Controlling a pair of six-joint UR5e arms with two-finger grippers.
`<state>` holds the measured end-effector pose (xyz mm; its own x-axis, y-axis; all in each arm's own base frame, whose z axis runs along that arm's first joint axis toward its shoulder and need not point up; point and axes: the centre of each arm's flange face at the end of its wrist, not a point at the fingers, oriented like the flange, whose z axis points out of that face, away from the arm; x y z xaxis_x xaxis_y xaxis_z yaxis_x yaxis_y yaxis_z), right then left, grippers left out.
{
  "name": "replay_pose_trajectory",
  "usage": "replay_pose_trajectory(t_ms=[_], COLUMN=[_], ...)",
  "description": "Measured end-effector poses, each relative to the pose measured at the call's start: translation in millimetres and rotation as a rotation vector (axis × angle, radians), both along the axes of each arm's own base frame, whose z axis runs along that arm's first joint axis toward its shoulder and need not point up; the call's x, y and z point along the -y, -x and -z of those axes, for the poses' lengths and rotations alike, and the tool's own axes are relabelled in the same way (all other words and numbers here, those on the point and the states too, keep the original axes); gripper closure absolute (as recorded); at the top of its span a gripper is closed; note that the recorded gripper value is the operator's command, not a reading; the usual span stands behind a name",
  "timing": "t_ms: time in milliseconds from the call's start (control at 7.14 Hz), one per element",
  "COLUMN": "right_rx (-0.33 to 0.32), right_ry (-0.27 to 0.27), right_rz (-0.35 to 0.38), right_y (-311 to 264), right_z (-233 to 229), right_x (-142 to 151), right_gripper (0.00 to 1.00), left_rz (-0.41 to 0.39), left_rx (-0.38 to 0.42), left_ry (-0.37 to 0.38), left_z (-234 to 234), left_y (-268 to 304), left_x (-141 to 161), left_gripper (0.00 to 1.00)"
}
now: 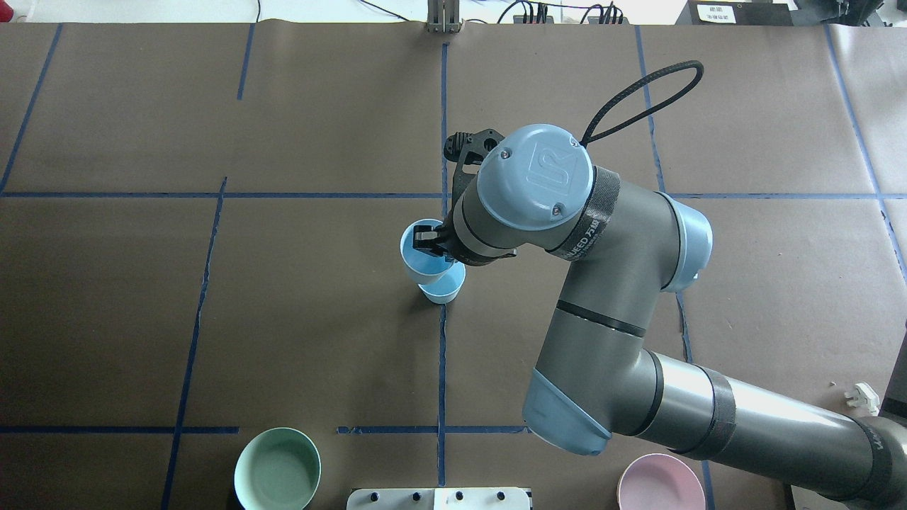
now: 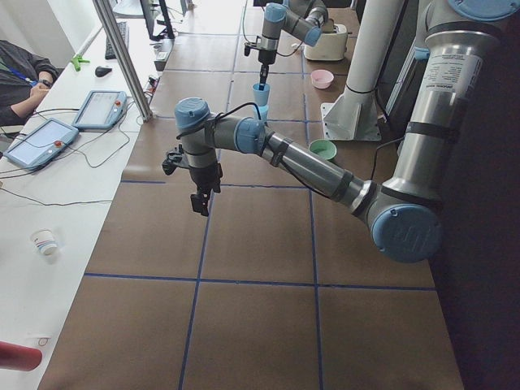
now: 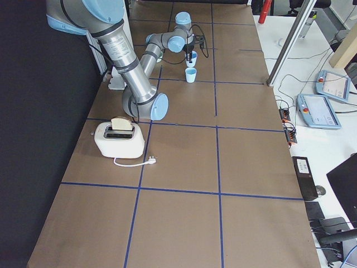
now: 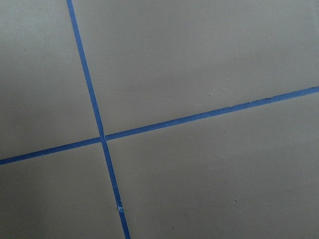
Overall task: Stack blue cups with both arms
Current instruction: 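Carry the cup with the right gripper over the center cup and lower, then open the right gripper to release the cup into the center cup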
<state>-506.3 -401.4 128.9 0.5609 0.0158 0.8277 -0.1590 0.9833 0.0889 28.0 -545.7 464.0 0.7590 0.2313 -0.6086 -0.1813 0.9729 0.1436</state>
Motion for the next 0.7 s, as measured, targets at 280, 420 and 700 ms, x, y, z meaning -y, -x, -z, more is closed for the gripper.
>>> replay_pose_trajectory(t_ms=[280, 420, 700], right_rx=[-0.007, -0.01, -0.011], right_ry=[0.002, 0.003, 0.013], right_rz=[-0.002, -0.003, -0.011], right_y=[1.0, 1.0, 0.4], right_z=[-2.8, -4.7, -6.6], right_x=[0.8, 1.2, 2.1], right_gripper=[0.98, 0.86, 0.01], left_rz=[0.0, 0.0, 0.0], left_rx=[0.0, 0.0, -0.001], left_ry=[0.001, 0.001, -0.001], left_z=[-0.4, -0.2, 0.4], left_y=[0.0, 0.0, 0.0], left_x=[-0.1, -0.1, -0.1], left_gripper=[0.0, 0.0, 0.0])
